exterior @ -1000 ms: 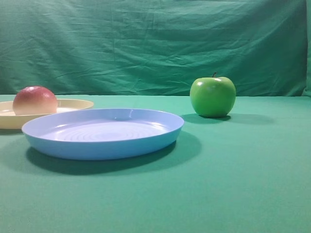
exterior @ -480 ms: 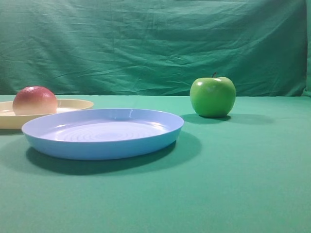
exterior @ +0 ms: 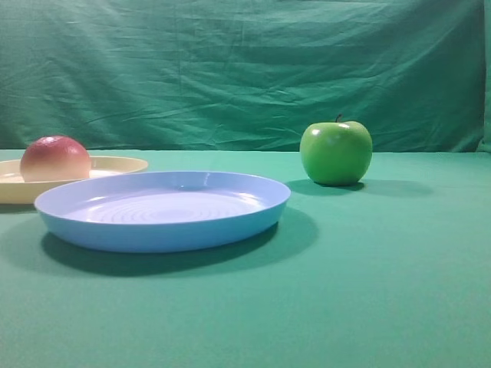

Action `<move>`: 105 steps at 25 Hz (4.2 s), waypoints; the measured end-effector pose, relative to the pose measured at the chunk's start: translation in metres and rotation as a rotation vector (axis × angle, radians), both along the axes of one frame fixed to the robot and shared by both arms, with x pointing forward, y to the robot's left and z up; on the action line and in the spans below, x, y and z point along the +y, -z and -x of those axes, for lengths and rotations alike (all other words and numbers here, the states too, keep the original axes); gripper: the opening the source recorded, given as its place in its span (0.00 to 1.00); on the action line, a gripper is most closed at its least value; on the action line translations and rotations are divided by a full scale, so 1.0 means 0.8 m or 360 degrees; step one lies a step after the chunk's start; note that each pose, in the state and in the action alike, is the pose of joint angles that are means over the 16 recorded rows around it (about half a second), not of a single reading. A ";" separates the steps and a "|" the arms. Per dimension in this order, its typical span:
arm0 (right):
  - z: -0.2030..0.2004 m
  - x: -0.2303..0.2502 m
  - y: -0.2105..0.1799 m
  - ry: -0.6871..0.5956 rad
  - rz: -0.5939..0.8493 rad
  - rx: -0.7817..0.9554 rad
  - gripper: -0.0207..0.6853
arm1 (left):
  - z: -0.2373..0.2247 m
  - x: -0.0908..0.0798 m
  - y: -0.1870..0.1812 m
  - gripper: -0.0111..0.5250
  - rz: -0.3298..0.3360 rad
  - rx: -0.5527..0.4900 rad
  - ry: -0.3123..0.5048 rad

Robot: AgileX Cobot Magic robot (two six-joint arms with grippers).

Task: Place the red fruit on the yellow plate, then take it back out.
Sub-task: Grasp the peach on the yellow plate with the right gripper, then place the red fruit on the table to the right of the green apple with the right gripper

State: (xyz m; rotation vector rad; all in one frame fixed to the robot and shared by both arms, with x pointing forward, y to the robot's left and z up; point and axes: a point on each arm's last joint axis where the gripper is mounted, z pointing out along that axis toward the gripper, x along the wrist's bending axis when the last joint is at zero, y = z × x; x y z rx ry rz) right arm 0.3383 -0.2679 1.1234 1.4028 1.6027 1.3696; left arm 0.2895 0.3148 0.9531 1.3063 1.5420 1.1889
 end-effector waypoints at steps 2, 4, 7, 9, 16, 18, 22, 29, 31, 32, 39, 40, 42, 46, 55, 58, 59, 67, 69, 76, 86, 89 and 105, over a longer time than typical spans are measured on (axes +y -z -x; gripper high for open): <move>-0.001 0.001 -0.001 -0.0010 0.0011 0.0003 0.03 | 0.000 0.000 0.000 0.02 0.0000 0.0000 0.0000; -0.003 0.002 -0.001 -0.0025 0.0035 0.0015 0.03 | 0.000 0.000 0.000 0.02 0.0000 0.0000 0.0000; -0.008 0.004 -0.005 -0.0069 0.0095 0.0053 0.03 | 0.000 0.000 0.000 0.02 0.0000 0.0000 0.0000; -0.014 0.007 -0.008 -0.0112 0.0142 0.0085 0.03 | 0.000 0.000 0.000 0.02 0.0000 0.0000 0.0000; -0.053 0.033 -0.024 -0.0361 0.0333 0.0233 0.03 | 0.000 0.000 0.000 0.02 0.0000 0.0000 0.0000; -0.070 0.046 -0.027 -0.0450 0.0381 0.0289 0.03 | 0.000 0.000 0.000 0.02 0.0000 0.0000 0.0000; -0.111 0.082 -0.027 -0.0624 0.0457 0.0395 0.03 | 0.000 0.000 0.000 0.02 0.0000 0.0000 0.0000; -0.185 0.169 -0.007 -0.0895 0.0587 0.0548 0.03 | 0.000 0.000 0.000 0.02 0.0000 0.0000 0.0000; -0.205 0.198 0.003 -0.0962 0.0624 0.0578 0.03 | 0.000 0.000 0.000 0.02 0.0000 0.0000 0.0000; -0.214 0.212 0.007 -0.0995 0.0643 0.0587 0.03 | 0.000 0.000 0.000 0.02 0.0000 0.0000 0.0000; -0.260 0.311 0.046 -0.1206 0.0766 0.0590 0.05 | 0.000 0.000 0.000 0.02 0.0000 0.0000 0.0000; -0.264 0.324 0.052 -0.1231 0.0779 0.0582 0.06 | 0.000 0.000 0.000 0.02 0.0000 0.0000 0.0000; -0.271 0.349 0.064 -0.1275 0.0798 0.0560 0.09 | 0.000 0.000 0.000 0.02 0.0000 0.0000 0.0000; -0.280 0.393 0.091 -0.1342 0.0821 0.0506 0.25 | 0.000 0.000 0.000 0.02 0.0000 0.0000 0.0000; -0.286 0.460 0.149 -0.1391 0.0811 0.0374 0.75 | 0.000 0.000 0.000 0.02 0.0000 0.0000 0.0000; -0.289 0.472 0.165 -0.1379 0.0796 0.0331 0.87 | 0.000 0.000 0.000 0.02 0.0000 0.0000 0.0000; -0.290 0.475 0.170 -0.1373 0.0791 0.0320 0.90 | 0.000 0.000 0.000 0.02 0.0000 0.0000 0.0000; -0.306 0.481 0.205 -0.1304 0.0765 0.0263 0.94 | 0.000 0.000 0.000 0.02 0.0000 0.0000 0.0000; -0.310 0.481 0.213 -0.1287 0.0761 0.0261 0.94 | 0.000 0.000 0.000 0.02 0.0000 0.0000 0.0000; -0.322 0.479 0.243 -0.1245 0.0744 0.0289 0.89 | 0.000 0.000 0.000 0.02 0.0000 0.0000 0.0000; -0.325 0.482 0.261 -0.1241 0.0709 0.0356 0.59 | 0.000 0.000 0.000 0.02 0.0000 0.0000 0.0000; -0.326 0.480 0.252 -0.1259 0.0711 0.0393 0.48 | 0.000 0.000 0.000 0.02 0.0000 0.0000 0.0000; -0.330 0.369 0.050 -0.1173 0.0735 0.0522 0.30 | 0.000 0.000 0.000 0.02 0.0000 0.0000 0.0000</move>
